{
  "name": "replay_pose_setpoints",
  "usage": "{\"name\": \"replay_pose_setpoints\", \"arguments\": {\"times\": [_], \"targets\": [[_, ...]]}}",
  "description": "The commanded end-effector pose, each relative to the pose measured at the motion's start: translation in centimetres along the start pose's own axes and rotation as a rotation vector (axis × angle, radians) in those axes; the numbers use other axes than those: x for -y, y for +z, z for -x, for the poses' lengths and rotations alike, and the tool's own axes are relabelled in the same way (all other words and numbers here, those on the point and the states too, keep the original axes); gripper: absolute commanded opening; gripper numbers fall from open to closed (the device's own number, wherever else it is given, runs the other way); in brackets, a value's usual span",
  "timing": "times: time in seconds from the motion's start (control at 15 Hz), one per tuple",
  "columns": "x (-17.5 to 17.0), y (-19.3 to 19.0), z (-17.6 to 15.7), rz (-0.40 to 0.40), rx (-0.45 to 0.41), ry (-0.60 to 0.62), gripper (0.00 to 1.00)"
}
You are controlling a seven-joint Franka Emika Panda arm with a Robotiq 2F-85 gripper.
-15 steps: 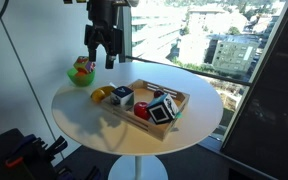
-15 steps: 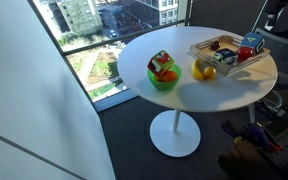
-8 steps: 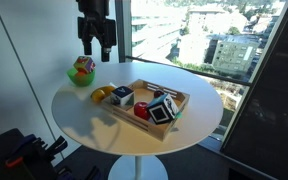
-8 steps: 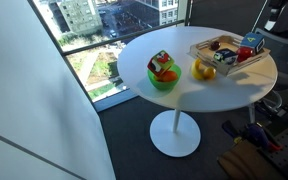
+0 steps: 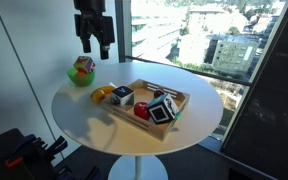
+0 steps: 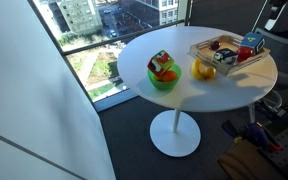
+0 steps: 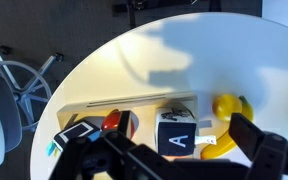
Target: Put the blue block onto the tray
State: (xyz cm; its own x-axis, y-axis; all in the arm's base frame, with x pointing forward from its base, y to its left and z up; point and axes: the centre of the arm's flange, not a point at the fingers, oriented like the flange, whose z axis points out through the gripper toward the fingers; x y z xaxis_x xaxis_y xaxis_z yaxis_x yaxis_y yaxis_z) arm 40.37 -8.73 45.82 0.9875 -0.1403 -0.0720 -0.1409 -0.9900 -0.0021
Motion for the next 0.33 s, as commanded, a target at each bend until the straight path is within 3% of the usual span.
{"name": "replay_pose_setpoints", "arguments": {"times": [0.0, 0.27], "targets": [[0.0, 0.07, -0.03, 0.0, 0.002, 0.0, 1.0], [0.0, 0.15, -0.06, 0.0, 0.004, 0.0, 1.0]]}}
